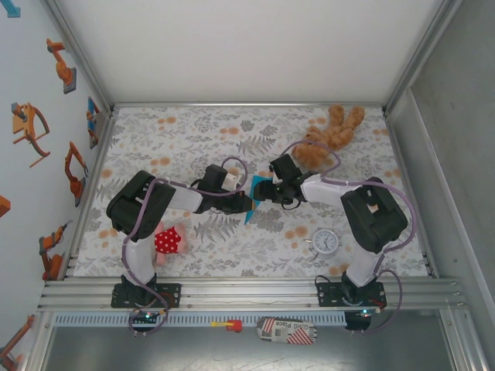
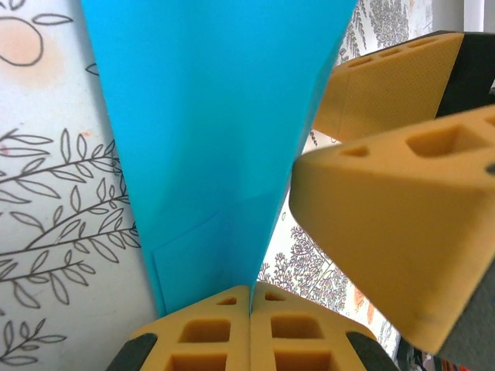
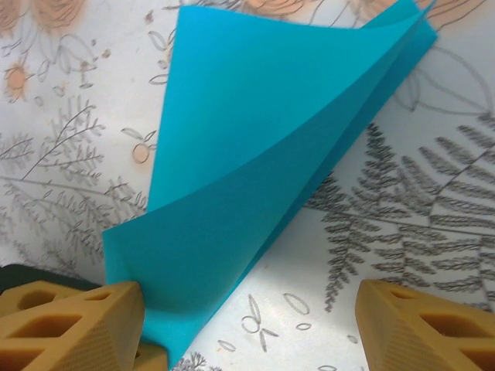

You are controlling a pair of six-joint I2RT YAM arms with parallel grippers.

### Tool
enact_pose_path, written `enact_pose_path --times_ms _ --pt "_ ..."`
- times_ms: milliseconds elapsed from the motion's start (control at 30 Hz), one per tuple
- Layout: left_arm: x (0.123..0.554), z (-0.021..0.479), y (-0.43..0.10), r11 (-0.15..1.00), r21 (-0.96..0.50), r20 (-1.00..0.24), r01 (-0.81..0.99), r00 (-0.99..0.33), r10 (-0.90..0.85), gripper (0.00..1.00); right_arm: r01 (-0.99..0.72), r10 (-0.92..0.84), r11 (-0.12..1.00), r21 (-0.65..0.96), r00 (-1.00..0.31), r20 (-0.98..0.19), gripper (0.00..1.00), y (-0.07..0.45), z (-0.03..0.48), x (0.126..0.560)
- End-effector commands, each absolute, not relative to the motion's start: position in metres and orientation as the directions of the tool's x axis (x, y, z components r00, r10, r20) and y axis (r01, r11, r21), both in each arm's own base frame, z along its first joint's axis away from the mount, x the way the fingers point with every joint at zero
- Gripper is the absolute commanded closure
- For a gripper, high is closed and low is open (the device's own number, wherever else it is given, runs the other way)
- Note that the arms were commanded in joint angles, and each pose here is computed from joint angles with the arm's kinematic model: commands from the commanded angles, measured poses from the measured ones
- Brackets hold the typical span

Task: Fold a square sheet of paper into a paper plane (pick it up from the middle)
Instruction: Fold the wing for the fifth time at the center of the table.

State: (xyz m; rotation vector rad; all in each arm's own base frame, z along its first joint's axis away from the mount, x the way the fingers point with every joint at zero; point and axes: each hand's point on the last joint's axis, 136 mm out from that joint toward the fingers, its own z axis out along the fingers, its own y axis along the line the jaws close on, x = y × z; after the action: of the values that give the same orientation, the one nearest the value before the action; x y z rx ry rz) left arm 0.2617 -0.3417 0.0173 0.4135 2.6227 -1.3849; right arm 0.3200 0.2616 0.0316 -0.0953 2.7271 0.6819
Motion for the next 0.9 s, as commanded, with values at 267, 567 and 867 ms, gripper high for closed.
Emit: enact_pose_path --times_ms 267,567,867 --pt "0.25 -0.024 -0.32 0.612 -0.758 -0.17 0.227 -0.974 0.151 0.98 -0.127 0.051 0.854 0.504 -0.944 -0.325 0.37 0.255 0.029 0.321" --pt "0.252 -0.022 -0.321 0.599 -0.771 -0.164 0.218 -0.976 0.143 0.99 -0.065 0.041 0.909 0.411 -0.969 -0.243 0.45 0.245 0.003 0.32" --pt "0.252 -0.023 -0.322 0.6 -0.771 -0.158 0.213 -0.977 0.143 0.98 -0.02 0.031 0.952 0.306 -0.986 -0.163 0.42 0.244 -0.019 0.318"
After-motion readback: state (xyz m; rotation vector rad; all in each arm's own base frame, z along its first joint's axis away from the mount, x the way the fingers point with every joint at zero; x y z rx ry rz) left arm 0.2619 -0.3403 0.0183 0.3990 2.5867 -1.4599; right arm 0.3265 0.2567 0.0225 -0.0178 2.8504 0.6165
